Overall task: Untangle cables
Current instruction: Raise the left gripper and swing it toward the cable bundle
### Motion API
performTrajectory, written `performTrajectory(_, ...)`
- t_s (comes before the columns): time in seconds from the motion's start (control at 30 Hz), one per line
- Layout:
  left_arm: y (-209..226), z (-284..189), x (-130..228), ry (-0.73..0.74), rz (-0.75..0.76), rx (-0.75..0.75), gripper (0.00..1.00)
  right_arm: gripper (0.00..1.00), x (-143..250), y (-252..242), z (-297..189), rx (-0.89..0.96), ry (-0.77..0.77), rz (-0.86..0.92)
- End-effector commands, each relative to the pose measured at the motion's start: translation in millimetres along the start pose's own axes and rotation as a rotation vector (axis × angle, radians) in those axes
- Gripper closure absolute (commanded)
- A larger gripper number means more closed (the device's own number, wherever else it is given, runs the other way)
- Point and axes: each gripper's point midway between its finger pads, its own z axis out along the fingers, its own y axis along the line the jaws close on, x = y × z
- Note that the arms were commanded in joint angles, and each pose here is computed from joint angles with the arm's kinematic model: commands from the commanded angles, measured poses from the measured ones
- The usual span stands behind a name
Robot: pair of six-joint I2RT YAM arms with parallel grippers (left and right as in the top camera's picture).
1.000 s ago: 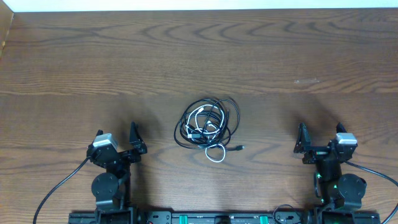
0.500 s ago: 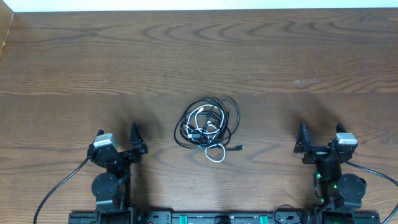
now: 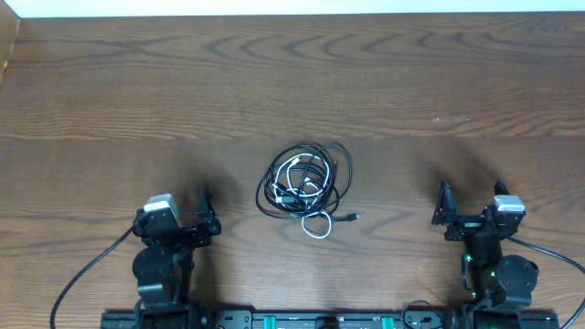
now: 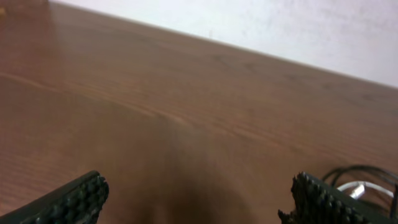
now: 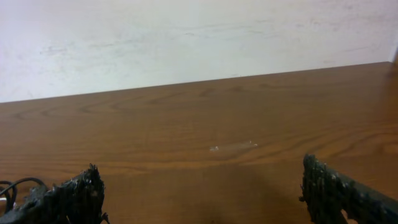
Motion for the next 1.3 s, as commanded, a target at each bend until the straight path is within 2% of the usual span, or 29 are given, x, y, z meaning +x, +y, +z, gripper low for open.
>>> performTrajectory(0.0,-5.3,-5.5,-20.1,0.014,0.004,0.006,0.05,0.01,-0.1,-2.6,-0.4,0.013,-0.002,-0.013)
performTrajectory(0.7,-7.7,22.3,-23.4,0.411,-0.005,-0.059,0.05,0.01,-0.1,-2.6,-0.4,0.013,-0.002,-0.013)
performTrajectory(1.2,-8.4,27.3,-20.9,0.588,0.014,-0.079,0.05,0.01,-0.1,-2.6,-0.4,0.013,-0.002,-0.013)
performTrajectory(1.27,-13.4,27.9,-19.4,0.607,0.038,-0.041,0.05,0.01,-0.1,-2.6,-0.4,0.013,-0.002,-0.013)
